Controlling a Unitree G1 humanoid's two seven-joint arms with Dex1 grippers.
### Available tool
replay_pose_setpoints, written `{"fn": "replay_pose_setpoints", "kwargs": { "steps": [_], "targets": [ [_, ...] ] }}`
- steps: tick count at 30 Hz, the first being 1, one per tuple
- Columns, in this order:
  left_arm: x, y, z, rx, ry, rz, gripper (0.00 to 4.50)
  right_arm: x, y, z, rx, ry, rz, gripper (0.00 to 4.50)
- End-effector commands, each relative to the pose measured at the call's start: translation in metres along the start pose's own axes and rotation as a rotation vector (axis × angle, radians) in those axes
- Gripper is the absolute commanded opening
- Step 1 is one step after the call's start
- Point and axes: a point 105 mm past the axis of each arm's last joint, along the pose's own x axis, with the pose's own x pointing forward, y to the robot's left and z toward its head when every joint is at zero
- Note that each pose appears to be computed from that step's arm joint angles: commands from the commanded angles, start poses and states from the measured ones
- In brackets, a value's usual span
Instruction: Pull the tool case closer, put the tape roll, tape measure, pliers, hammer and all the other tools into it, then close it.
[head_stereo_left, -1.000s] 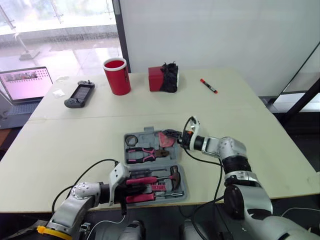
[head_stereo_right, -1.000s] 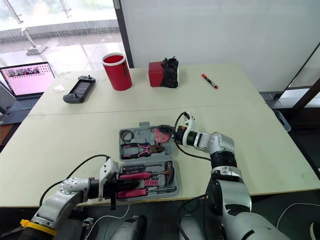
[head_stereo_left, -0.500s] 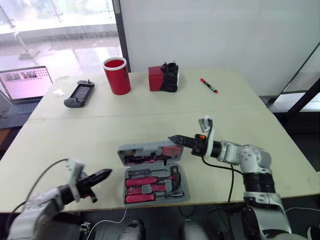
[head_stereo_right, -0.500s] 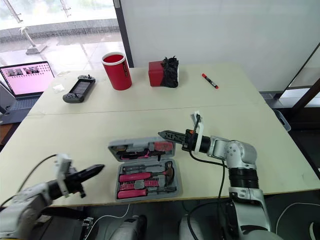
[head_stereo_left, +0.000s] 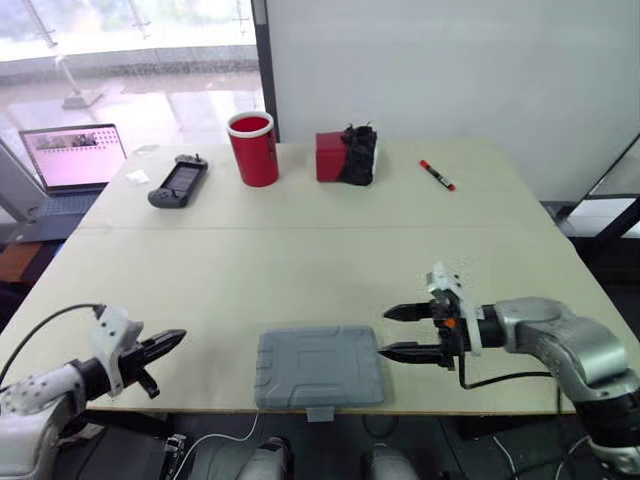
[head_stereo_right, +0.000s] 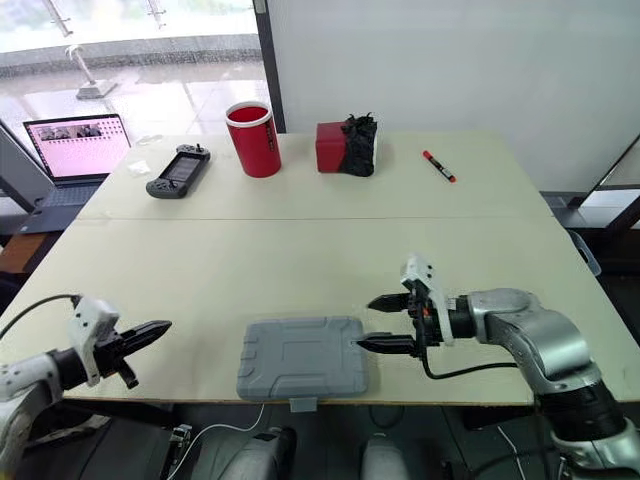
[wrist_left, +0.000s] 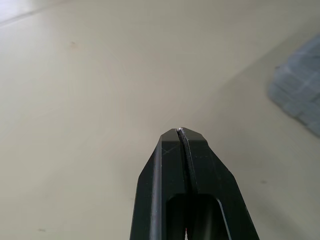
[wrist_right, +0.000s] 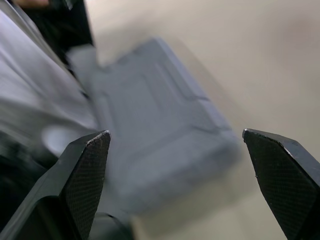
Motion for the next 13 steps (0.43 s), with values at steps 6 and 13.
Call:
{"fn": "replay_pose_setpoints", "kwargs": {
  "steps": [6,13],
  "targets": [
    [-0.018,0.007,0.005,0.092,0.017,-0.003,0.0,-0.047,-0.013,-0.001,-0.171,-0.11,-0.331,4.48],
    [-0.021,0.014,0.007,0.08,0.03,0.015,0.0,-0.036,-0.001,0.0,-0.176,-0.134,-0.342,4.48]
  ]
}}
